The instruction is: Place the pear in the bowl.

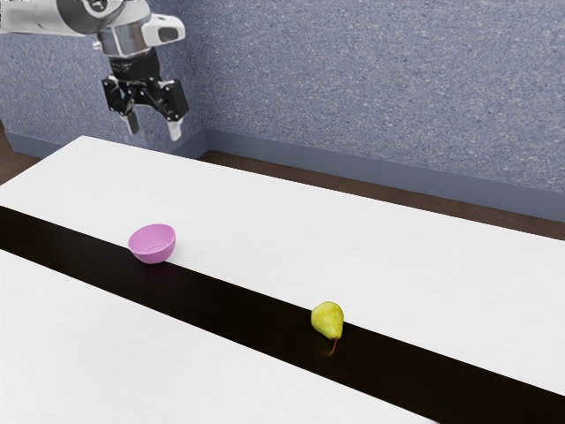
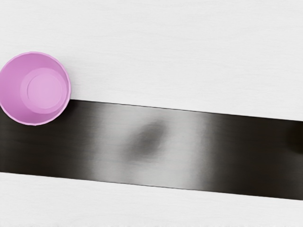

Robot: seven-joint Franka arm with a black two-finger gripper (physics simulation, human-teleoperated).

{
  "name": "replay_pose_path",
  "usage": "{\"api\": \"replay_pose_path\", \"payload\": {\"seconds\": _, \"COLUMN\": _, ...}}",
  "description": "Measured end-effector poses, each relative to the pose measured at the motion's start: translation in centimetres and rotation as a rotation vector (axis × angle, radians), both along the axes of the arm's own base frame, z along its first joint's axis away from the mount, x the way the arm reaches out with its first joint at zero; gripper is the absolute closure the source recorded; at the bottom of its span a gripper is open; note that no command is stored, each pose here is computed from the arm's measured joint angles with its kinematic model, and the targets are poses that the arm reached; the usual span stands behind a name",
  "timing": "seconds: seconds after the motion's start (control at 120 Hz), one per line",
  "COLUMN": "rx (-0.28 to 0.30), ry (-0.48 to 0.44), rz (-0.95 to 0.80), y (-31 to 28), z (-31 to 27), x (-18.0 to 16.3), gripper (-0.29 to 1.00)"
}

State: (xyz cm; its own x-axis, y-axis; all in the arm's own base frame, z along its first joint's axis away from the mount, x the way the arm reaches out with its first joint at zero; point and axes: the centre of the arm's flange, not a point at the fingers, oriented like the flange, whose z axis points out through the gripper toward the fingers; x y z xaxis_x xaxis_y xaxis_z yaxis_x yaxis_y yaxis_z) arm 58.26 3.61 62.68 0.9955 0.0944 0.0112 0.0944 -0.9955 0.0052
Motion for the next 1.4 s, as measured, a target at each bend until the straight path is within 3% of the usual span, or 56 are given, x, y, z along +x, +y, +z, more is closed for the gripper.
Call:
{"api": "replay_pose_path", "payload": {"seconds": 0.242, "rx": -0.004, "ry": 0.03, "rz": -0.002, "y": -0.3, "z": -1.5, "x": 0.6, "gripper": 0.02}}
{"api": "replay_pose_path", "payload": {"seconds": 0.55, "rx": -0.053, "ry": 0.155, "rz": -0.037, "y": -3.9, "z": -16.0, "x": 5.3, "gripper": 0.02}}
{"api": "replay_pose_path", "payload": {"seconds": 0.725, "rx": -0.05, "ry": 0.153, "rz": -0.087, "y": -8.3, "z": -23.4, "x": 7.4, "gripper": 0.02}}
{"api": "replay_pose_path", "payload": {"seconds": 0.842, "rx": -0.062, "ry": 0.117, "rz": -0.087, "y": -11.7, "z": -25.0, "x": 8.3, "gripper": 0.02}}
{"api": "replay_pose_path", "payload": {"seconds": 1.133, "rx": -0.198, "ry": 0.074, "rz": 0.163, "y": -20.7, "z": -27.4, "x": 9.4, "gripper": 0.02}}
{"api": "replay_pose_path", "payload": {"seconds": 1.258, "rx": -0.205, "ry": 0.072, "rz": 0.262, "y": -22.5, "z": -28.7, "x": 9.3, "gripper": 0.02}}
{"api": "replay_pose_path", "payload": {"seconds": 1.4, "rx": -0.162, "ry": 0.073, "rz": 0.347, "y": -24.1, "z": -30.3, "x": 8.1, "gripper": 0.02}}
